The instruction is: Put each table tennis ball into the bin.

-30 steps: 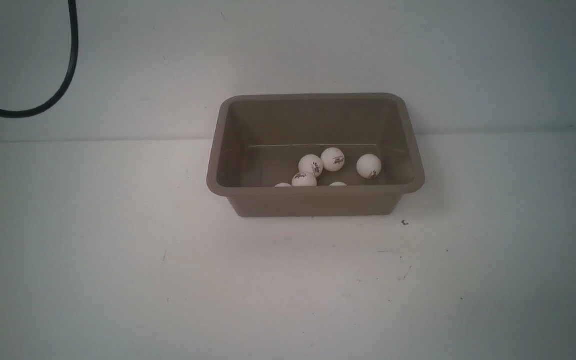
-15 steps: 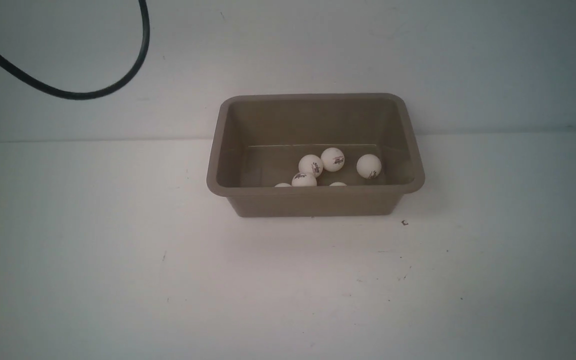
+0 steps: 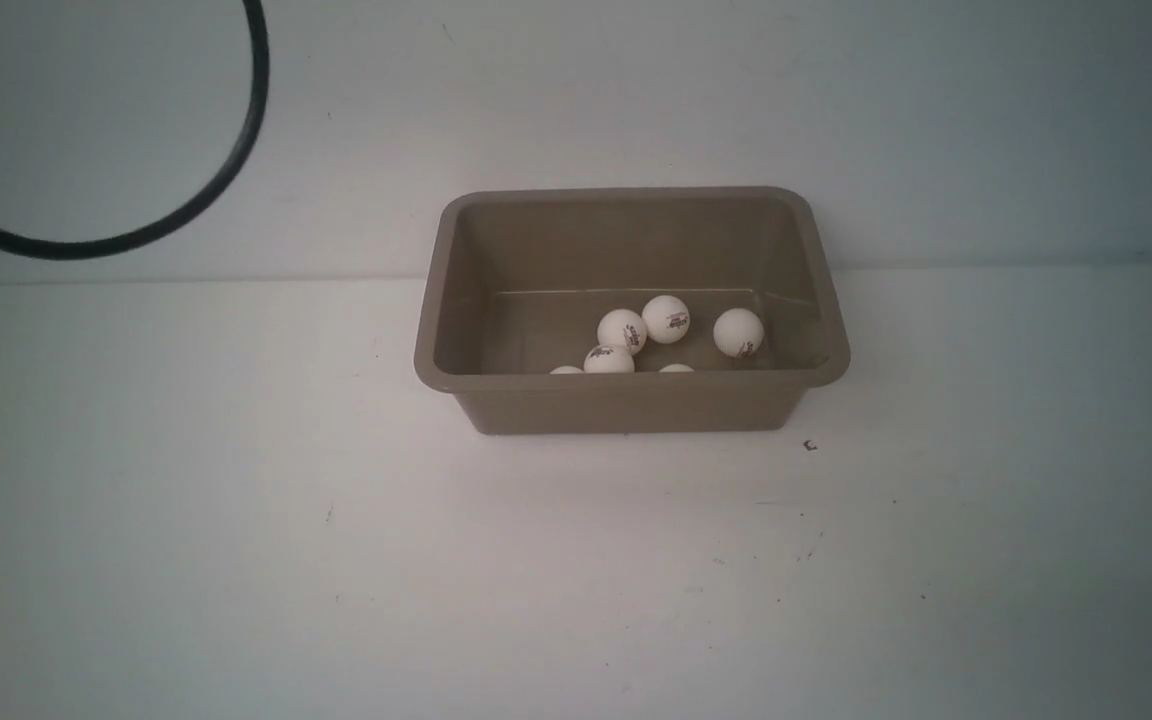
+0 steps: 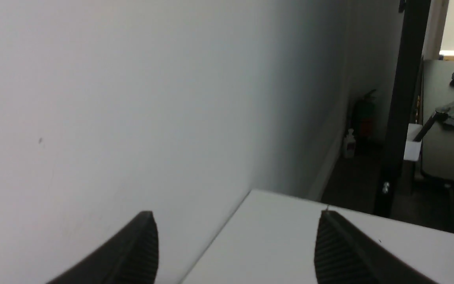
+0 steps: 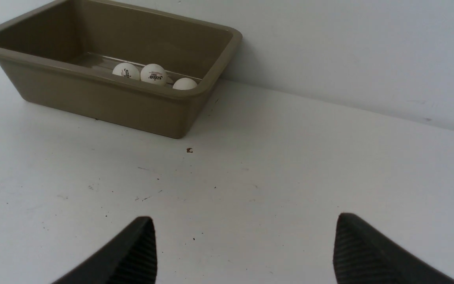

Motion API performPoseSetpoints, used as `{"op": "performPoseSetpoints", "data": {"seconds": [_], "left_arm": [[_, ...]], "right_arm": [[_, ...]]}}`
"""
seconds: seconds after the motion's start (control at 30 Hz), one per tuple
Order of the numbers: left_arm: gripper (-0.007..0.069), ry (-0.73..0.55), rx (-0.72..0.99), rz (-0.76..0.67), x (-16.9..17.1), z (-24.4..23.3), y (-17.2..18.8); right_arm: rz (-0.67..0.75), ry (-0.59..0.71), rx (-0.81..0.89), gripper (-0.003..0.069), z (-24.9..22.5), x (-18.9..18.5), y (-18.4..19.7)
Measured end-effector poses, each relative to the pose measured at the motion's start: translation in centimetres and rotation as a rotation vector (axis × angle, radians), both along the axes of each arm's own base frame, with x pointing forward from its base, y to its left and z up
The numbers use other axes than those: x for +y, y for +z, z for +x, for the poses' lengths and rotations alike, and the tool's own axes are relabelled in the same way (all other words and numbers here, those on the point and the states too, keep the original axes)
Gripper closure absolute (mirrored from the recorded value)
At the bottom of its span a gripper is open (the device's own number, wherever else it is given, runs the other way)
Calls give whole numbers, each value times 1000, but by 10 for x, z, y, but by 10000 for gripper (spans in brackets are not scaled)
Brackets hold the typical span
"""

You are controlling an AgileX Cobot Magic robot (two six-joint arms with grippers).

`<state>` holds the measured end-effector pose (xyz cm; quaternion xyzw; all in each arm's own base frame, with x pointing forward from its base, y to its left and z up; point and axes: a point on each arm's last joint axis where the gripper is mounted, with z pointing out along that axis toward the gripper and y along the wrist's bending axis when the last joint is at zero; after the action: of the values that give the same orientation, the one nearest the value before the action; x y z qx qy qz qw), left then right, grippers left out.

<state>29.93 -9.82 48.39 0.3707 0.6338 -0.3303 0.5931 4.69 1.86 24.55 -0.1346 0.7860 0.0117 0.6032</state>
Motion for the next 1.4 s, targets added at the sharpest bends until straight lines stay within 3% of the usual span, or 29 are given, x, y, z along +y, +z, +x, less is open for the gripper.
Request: {"op": "performPoseSetpoints", "data": {"seconds": [0.1, 0.13, 0.17, 0.23, 0.27, 0.37, 0.4, 0.47, 0.5, 0.53, 0.67, 0.83, 1.1, 1.4], "left_arm": [[147, 116, 165, 63, 12, -22, 5], [147, 243, 237, 80, 18, -36, 7], [147, 236, 278, 100, 22, -44, 8], [147, 416, 362, 127, 37, -83, 12], [147, 431, 359, 126, 39, -87, 14], [147, 688, 343, 123, 64, -164, 6], [147, 699, 327, 116, 65, -169, 8], [147, 811, 227, 83, 78, -217, -17], [147, 818, 232, 88, 79, -217, -25], [147, 863, 161, 60, 84, -236, -51], [147, 918, 31, -17, 90, -255, -122], [147, 949, 21, -3, 93, -250, -220], [147, 958, 134, 117, 94, -240, -287], [147, 956, 182, 144, 94, -240, -310]], "right_arm": [[0, 0, 0, 113, 0, 0, 0], [0, 0, 1, 113, 0, 0, 0], [0, 0, 1, 113, 0, 0, 0], [0, 0, 1, 113, 0, 0, 0], [0, 0, 1, 113, 0, 0, 0], [0, 0, 1, 113, 0, 0, 0], [0, 0, 1, 113, 0, 0, 0], [0, 0, 1, 113, 0, 0, 0], [0, 0, 1, 113, 0, 0, 0], [0, 0, 1, 113, 0, 0, 0], [0, 0, 1, 113, 0, 0, 0], [0, 0, 1, 113, 0, 0, 0], [0, 0, 1, 113, 0, 0, 0], [0, 0, 1, 113, 0, 0, 0]]}}
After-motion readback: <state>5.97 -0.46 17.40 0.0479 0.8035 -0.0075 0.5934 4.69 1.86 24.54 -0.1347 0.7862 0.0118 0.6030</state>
